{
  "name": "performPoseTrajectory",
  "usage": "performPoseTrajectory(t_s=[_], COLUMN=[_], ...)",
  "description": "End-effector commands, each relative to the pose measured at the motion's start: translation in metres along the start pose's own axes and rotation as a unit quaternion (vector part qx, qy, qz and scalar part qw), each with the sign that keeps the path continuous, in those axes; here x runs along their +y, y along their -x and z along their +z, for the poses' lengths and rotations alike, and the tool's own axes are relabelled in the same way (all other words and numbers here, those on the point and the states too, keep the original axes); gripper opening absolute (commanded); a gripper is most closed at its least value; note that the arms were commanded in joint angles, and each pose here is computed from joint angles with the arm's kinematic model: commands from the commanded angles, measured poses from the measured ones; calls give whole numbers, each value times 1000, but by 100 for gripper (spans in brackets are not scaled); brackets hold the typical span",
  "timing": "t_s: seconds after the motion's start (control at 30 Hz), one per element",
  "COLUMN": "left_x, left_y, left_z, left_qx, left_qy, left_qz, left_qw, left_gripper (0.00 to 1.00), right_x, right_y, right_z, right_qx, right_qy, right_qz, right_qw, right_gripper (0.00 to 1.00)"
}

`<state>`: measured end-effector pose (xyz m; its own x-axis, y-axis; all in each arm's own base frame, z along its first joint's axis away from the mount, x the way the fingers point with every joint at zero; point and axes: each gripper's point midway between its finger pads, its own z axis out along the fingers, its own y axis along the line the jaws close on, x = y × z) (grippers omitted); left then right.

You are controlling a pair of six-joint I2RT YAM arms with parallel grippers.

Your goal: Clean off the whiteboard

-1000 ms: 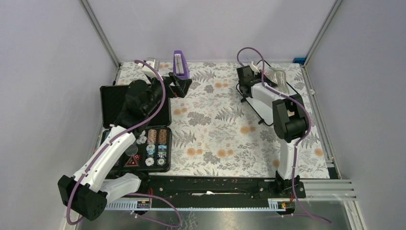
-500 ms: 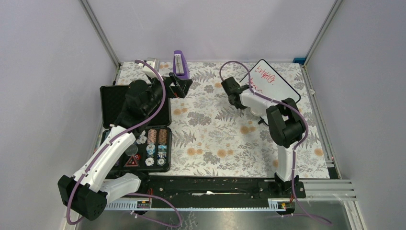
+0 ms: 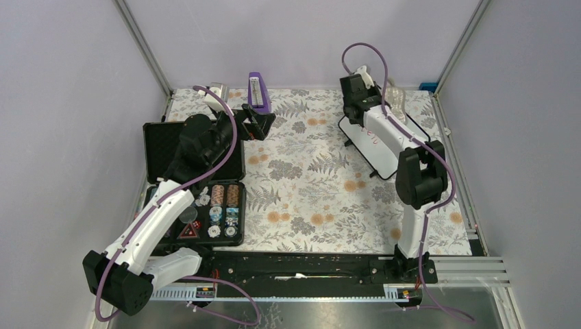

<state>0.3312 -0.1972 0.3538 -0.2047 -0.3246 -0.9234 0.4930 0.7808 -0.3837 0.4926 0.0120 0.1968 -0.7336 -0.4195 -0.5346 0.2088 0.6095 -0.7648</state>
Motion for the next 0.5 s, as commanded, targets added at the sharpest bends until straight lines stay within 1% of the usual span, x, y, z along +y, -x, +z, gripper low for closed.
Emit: performPoseTrajectory(t_s=[0.0, 0.2, 0.37, 0.47], left_x=[-15, -14, -16, -16], left_y=[24, 22, 22, 22], left_z=[-3, -2, -2, -2], left_qx=[-35, -33, -32, -32], left_qy=[-25, -23, -26, -28], left_qz=[1, 1, -1, -1], left_qw=[999, 999, 999, 999], left_gripper=[99, 99, 99, 99], right_x=[25, 69, 112, 138], right_y=[-12, -68, -115, -134], right_z=[11, 13, -9, -25], right_qx=[16, 53, 66, 80], right_qy=[-24, 21, 60, 101], right_qz=[-53, -88, -136, -131], right_qw=[998, 995, 987, 983], right_gripper=[0, 0, 0, 0])
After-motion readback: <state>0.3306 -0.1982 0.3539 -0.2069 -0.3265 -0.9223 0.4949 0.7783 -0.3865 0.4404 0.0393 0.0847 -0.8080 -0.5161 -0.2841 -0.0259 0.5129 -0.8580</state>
